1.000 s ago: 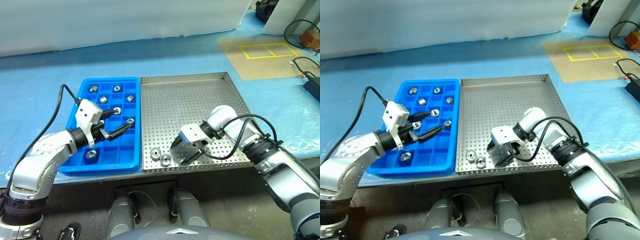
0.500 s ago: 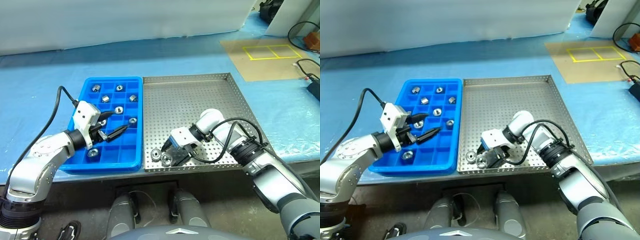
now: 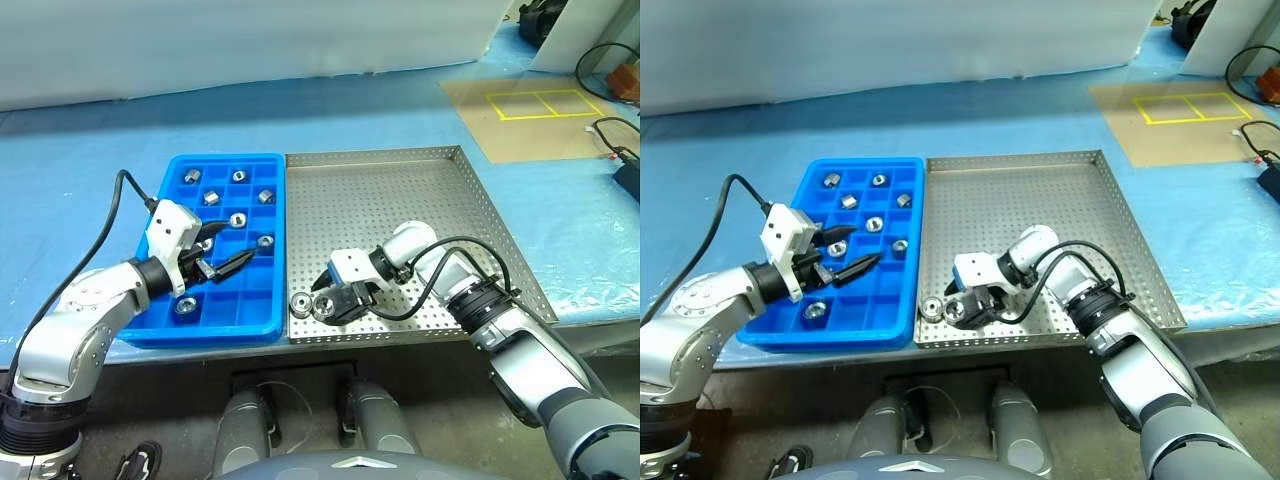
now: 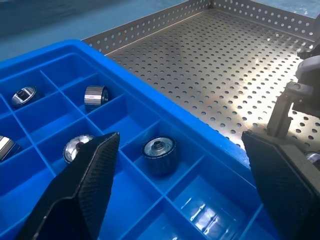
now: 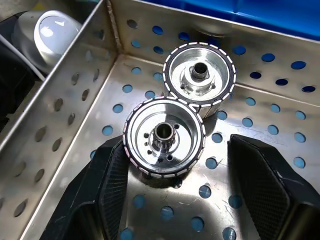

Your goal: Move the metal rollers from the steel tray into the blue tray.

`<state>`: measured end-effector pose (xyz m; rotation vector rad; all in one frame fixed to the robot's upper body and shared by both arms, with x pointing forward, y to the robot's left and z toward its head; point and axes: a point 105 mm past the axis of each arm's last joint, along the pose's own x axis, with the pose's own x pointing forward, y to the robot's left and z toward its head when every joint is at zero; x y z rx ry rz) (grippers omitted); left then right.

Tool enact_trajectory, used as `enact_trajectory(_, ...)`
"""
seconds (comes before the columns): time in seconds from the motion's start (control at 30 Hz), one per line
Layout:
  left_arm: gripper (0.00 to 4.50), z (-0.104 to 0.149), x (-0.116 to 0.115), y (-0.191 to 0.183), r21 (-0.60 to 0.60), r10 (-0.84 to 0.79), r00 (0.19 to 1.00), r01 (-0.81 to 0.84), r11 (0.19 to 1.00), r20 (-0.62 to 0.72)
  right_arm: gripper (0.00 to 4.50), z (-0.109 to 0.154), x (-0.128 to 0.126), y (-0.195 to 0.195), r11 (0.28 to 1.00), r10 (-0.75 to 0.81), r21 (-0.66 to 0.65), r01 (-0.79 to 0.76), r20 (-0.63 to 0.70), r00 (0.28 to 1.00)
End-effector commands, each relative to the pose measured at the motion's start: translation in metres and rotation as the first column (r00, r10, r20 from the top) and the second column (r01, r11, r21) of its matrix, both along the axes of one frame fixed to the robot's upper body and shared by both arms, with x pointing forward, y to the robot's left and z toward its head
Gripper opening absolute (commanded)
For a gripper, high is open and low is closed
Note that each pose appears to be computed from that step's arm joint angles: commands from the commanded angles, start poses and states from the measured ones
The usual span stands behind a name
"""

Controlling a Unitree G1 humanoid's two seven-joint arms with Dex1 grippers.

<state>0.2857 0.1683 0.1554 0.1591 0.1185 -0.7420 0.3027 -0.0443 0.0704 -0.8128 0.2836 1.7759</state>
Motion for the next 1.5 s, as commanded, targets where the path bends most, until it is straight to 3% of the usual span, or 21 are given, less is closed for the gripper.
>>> enact_trajectory(0.03,4.15,0.012,-0.003,-0.004,0.008,-0.017,0.999,0.017,1.000,0.047,3.29,0.014,0.015,0.005,0.998,-0.049,0.050,0.044,0.086,0.995)
enact_trajectory(0.17,4.15,0.012,-0.003,-0.004,0.007,-0.018,0.999,0.018,1.000,0.046,3.29,0.016,0.021,0.007,0.995,-0.075,0.068,0.069,0.092,0.993)
enact_trajectory(0.37,4.15,0.011,-0.002,-0.004,0.010,-0.018,0.999,0.018,1.000,0.043,1.75,0.019,0.021,0.008,0.995,-0.069,0.076,0.062,0.087,0.994)
enact_trajectory(0.7,4.15,0.012,-0.002,-0.003,0.013,-0.020,0.999,0.019,1.000,0.045,1.75,0.020,0.020,0.005,0.997,-0.052,0.069,0.046,0.081,0.995)
enact_trajectory(0.83,4.15,0.015,0.001,-0.007,-0.001,-0.018,0.998,0.018,1.000,0.063,1.75,0.037,0.025,0.004,0.991,-0.085,0.109,0.082,0.022,0.996)
enact_trajectory(1.13,4.15,0.018,0.004,-0.021,0.002,-0.076,0.993,0.076,0.997,0.091,1.75,0.052,0.041,-0.017,0.982,-0.163,0.107,0.157,0.046,0.986)
enact_trajectory(1.3,4.15,0.030,0.013,-0.022,0.073,-0.088,0.961,0.071,0.995,0.263,1.75,0.066,0.039,-0.011,0.960,-0.205,0.168,0.225,-0.125,0.971)
enact_trajectory(1.4,4.15,0.038,0.015,-0.024,0.043,-0.101,0.938,0.092,0.995,0.330,1.75,0.089,0.043,0.002,0.909,-0.254,0.255,0.331,-0.294,0.922)
enact_trajectory(1.5,4.15,0.046,0.013,-0.027,0.027,-0.119,0.913,0.118,0.993,0.390,1.75,0.101,0.039,0.008,0.892,-0.246,0.281,0.354,-0.353,0.903)
